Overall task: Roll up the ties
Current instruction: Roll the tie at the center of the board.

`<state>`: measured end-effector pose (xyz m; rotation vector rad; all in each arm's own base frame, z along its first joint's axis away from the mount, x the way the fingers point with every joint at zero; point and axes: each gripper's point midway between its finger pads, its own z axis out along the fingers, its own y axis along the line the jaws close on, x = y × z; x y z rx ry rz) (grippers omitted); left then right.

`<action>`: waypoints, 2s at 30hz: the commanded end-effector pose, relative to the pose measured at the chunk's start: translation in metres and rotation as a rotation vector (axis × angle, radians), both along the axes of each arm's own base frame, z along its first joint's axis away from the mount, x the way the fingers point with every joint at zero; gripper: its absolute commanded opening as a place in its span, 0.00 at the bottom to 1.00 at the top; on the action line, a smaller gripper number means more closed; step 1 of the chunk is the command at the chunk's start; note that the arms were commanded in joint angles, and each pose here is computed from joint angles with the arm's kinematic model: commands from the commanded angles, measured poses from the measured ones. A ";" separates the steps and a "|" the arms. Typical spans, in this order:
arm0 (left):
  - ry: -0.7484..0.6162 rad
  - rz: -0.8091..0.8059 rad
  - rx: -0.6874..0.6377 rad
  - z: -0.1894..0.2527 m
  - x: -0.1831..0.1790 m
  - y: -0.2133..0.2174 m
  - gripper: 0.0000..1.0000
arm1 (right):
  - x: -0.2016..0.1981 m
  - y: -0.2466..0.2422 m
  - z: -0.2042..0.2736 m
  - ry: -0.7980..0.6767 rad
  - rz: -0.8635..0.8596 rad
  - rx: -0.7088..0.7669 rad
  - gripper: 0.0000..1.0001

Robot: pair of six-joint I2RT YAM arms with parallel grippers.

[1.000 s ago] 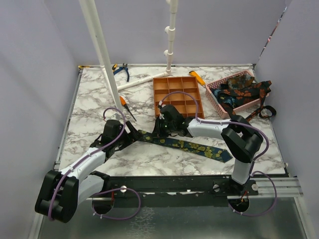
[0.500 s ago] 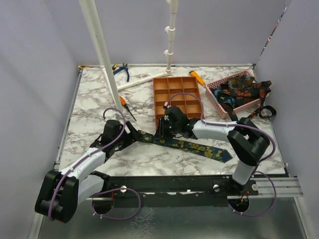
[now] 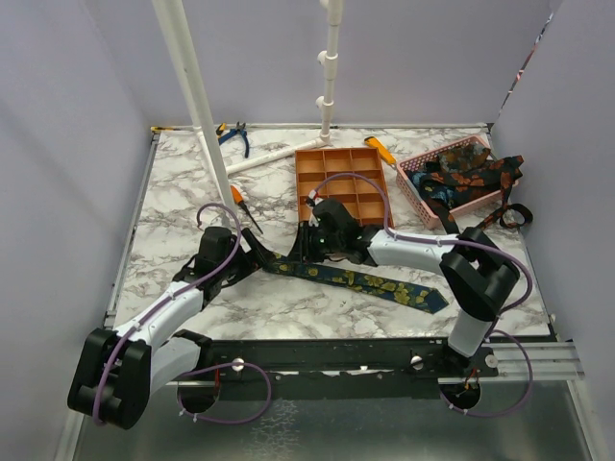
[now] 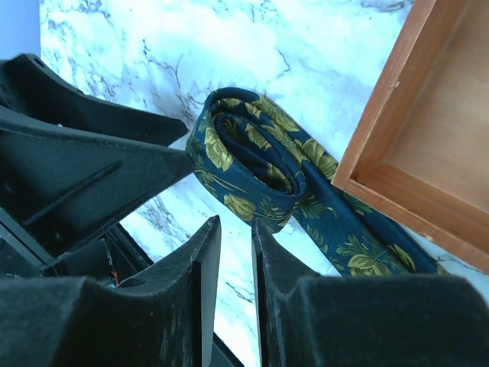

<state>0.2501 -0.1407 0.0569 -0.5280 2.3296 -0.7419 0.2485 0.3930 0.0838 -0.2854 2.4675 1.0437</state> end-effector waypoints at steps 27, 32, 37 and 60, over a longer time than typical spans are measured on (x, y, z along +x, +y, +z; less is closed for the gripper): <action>0.007 -0.306 -0.001 0.007 0.015 -0.031 0.96 | -0.011 -0.034 -0.079 0.144 -0.050 -0.125 0.21; 0.034 -0.363 -0.059 0.004 0.014 -0.042 0.91 | -0.010 -0.040 -0.082 0.149 -0.058 -0.120 0.21; 0.006 -0.389 -0.112 0.006 0.014 -0.050 0.84 | -0.009 -0.042 -0.081 0.148 -0.055 -0.105 0.21; -0.076 -0.345 -0.203 0.023 0.005 -0.053 0.05 | -0.006 -0.040 -0.054 0.110 -0.043 -0.066 0.32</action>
